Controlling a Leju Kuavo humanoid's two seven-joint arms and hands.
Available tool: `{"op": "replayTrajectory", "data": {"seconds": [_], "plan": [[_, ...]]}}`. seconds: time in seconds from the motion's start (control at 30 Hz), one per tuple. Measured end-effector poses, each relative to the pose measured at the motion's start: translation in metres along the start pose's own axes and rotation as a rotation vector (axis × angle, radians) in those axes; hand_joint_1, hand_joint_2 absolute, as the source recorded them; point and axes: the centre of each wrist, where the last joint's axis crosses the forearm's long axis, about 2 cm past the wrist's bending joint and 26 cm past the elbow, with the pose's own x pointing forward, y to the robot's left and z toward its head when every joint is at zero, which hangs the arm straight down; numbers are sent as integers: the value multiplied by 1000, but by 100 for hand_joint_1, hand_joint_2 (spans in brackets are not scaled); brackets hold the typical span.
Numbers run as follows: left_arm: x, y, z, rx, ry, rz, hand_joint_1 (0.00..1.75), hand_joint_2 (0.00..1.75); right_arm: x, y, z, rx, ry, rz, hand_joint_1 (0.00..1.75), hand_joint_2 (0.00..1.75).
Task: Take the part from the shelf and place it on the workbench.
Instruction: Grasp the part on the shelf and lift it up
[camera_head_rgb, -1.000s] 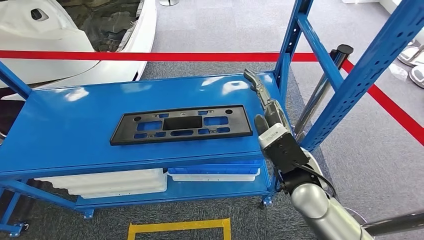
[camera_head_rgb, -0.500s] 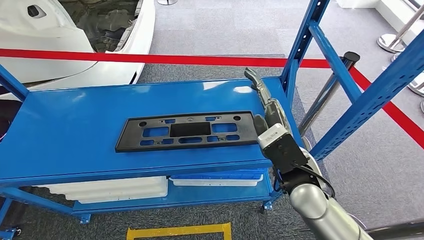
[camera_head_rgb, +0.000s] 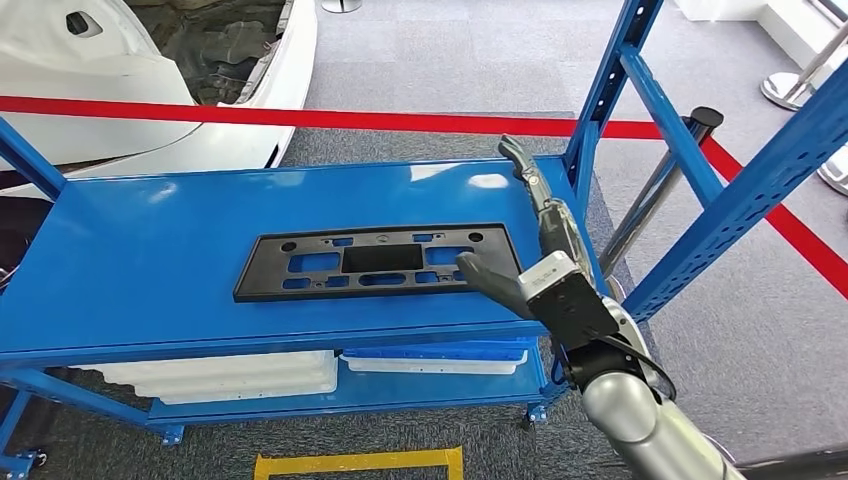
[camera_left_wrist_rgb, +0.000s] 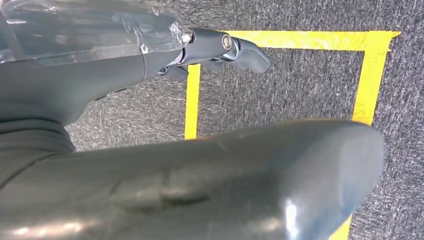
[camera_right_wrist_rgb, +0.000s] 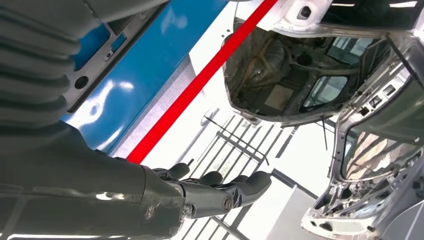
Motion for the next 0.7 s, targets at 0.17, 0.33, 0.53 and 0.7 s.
{"op": "replayTrajectory", "data": {"seconds": [0.17, 0.33, 0.53, 0.7], "plan": [[0, 0, 0, 0, 0, 0, 0, 0, -3, 9, 12, -17, 30, 84, 0, 175], [0, 0, 0, 0, 2, 1, 0, 0, -9, 22, 28, 6, 92, 127, 0, 175], [0, 0, 0, 0, 4, -1, 0, 0, -16, 33, 36, 85, 167, 205, 0, 175], [0, 0, 0, 0, 9, -7, 0, 0, -26, 40, 39, 136, 230, 433, 0, 175]]}}
